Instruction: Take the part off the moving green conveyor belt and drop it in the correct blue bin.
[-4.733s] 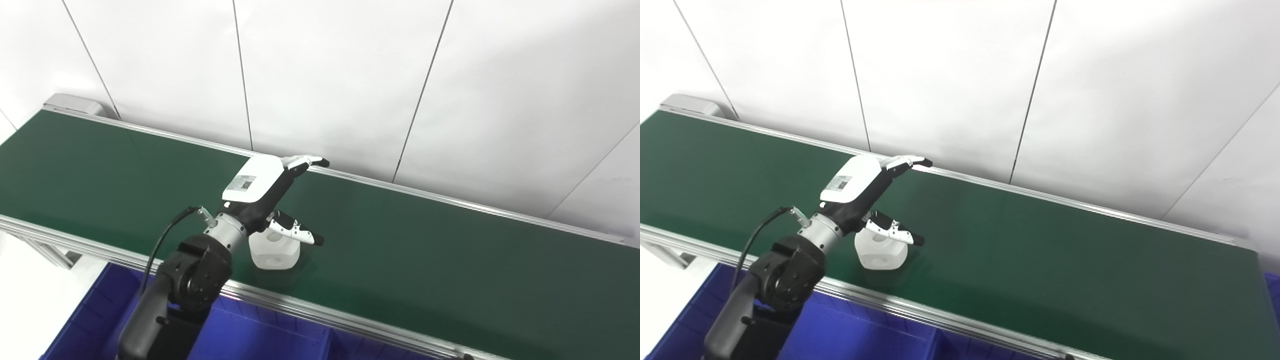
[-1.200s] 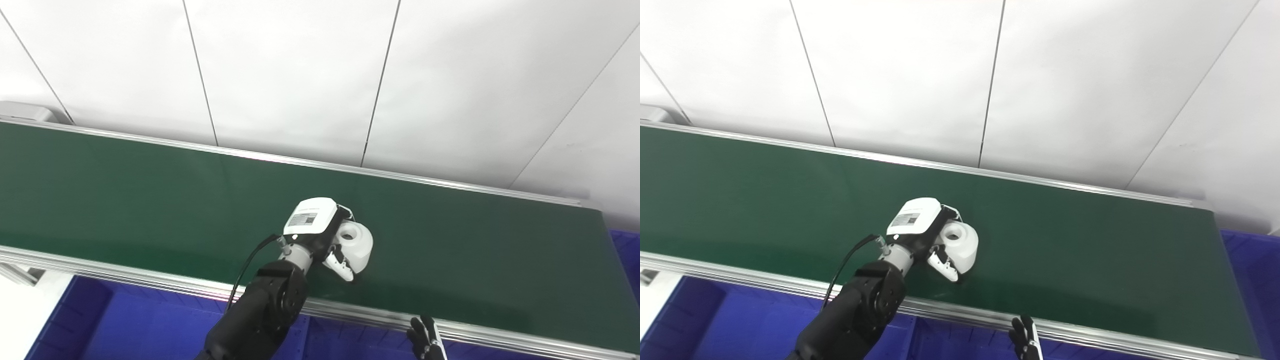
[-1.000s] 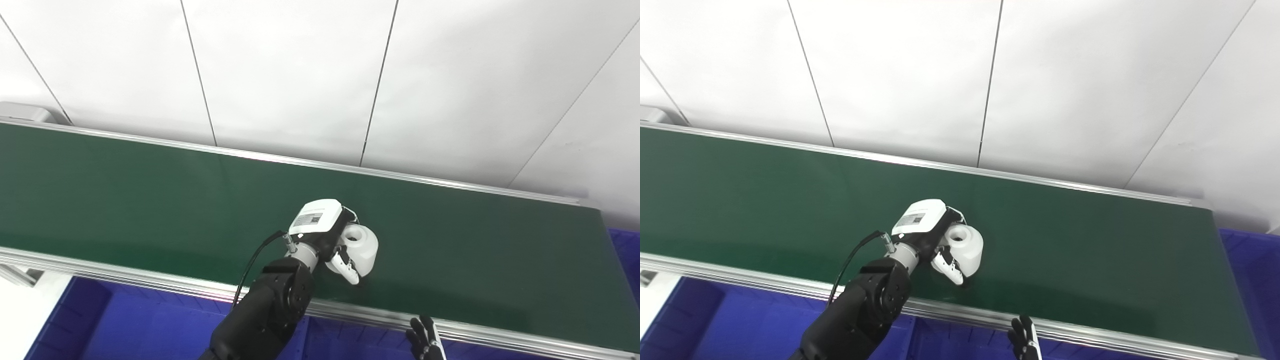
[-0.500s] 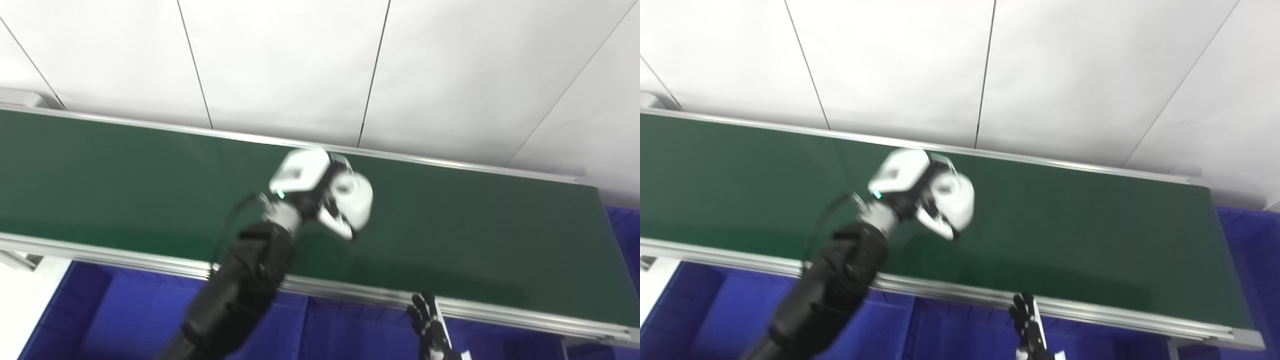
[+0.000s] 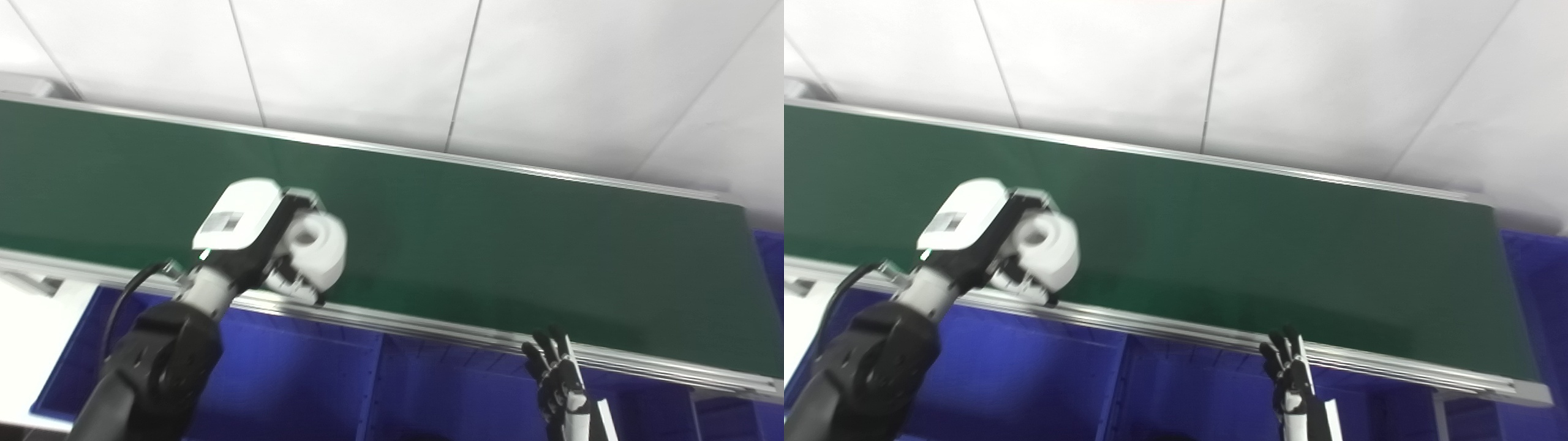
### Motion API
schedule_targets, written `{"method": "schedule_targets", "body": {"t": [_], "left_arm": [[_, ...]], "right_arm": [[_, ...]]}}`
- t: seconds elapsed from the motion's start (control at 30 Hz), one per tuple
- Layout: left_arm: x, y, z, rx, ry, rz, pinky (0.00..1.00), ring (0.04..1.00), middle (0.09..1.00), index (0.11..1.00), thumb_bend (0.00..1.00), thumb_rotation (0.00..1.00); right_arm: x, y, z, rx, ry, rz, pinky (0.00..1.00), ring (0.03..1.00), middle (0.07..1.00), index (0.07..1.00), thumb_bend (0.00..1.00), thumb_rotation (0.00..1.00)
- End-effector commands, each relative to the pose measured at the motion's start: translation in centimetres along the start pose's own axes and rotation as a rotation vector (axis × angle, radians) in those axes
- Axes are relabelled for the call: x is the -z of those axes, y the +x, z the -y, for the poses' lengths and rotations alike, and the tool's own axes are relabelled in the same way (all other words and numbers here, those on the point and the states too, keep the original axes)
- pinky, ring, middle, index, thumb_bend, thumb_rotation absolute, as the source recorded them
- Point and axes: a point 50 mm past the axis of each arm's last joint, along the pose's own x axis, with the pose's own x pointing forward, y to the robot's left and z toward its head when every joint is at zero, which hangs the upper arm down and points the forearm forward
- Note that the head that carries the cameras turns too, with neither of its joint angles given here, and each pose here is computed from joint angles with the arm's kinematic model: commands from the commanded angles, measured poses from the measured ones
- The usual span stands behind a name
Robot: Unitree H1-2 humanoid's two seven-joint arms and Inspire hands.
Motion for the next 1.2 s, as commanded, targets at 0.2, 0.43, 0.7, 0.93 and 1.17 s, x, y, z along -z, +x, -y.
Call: {"method": "schedule_targets", "body": {"t": [0.2, 0.43, 0.7, 0.93, 1.17], "left_arm": [[7.2, -6.6, 1.2, 0.104, 0.07, -0.114, 0.33, 0.352, 0.407, 0.506, 0.52, 0.0], [9.4, -9.0, 3.7, 0.247, 0.116, -0.173, 0.29, 0.336, 0.398, 0.501, 0.52, 0.0], [8.8, -8.6, 5.1, 0.286, 0.115, -0.183, 0.29, 0.347, 0.405, 0.505, 0.52, 0.0], [8.7, -8.2, 5.4, 0.218, 0.12, -0.183, 0.59, 0.666, 0.709, 0.666, 0.81, 0.19], [8.5, -8.6, 5.1, 0.209, 0.133, -0.205, 0.8, 0.832, 0.85, 0.835, 0.93, 0.39]], "right_arm": [[-0.5, -0.5, -0.1, 0.007, -0.001, -0.002, 0.94, 0.911, 0.941, 0.996, 0.83, 0.97], [-0.8, -0.2, -0.1, -0.012, 0.001, 0.001, 0.94, 0.936, 0.949, 0.998, 0.83, 0.96], [-1.2, 0.0, 0.2, -0.026, -0.018, 0.0, 0.95, 0.935, 0.951, 0.998, 0.82, 0.96], [-1.3, 0.0, 0.4, -0.015, -0.008, -0.005, 0.95, 0.925, 0.948, 0.996, 0.83, 0.94], [-1.3, 0.1, 0.2, -0.022, -0.015, -0.006, 0.96, 0.936, 0.952, 1.0, 0.84, 0.95]]}}
